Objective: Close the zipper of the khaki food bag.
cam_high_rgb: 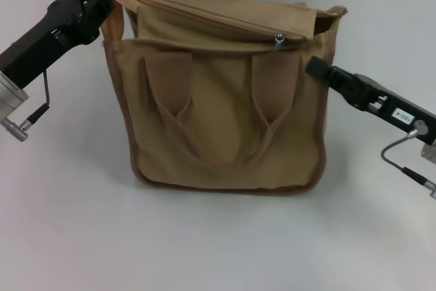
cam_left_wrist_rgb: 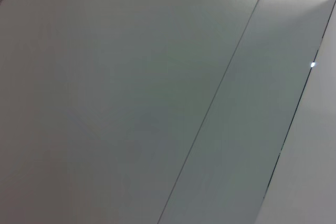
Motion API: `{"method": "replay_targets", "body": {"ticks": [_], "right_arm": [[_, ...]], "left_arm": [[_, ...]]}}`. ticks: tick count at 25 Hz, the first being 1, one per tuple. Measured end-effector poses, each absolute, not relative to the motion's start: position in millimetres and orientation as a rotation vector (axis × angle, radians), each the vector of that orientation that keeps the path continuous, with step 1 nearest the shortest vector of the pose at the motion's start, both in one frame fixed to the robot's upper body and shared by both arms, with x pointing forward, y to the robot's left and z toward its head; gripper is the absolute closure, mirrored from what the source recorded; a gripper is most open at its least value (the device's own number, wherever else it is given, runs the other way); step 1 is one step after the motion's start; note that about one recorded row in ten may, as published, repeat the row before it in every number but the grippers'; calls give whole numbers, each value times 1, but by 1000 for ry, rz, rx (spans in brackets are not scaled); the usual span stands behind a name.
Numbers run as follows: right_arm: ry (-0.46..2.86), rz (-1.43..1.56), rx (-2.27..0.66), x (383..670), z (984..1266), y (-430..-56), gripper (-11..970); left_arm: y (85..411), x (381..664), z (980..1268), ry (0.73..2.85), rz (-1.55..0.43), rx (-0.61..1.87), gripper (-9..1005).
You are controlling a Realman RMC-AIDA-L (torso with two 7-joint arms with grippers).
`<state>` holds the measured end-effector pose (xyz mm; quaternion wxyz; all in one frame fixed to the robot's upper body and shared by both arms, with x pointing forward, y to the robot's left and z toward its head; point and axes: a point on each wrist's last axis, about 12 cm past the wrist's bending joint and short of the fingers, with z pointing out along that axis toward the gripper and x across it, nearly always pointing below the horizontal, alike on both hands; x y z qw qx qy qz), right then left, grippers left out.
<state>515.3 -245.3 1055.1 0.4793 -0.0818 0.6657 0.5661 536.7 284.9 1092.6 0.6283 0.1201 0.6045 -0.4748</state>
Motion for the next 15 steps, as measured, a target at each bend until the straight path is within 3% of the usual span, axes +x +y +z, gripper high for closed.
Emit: {"method": "replay_targets", "body": {"ticks": [15], "right_arm": [[1459, 1359, -297, 494, 1062, -253, 948]], "left_arm": [[280, 534, 1088, 1411, -1094, 305, 937]]}}
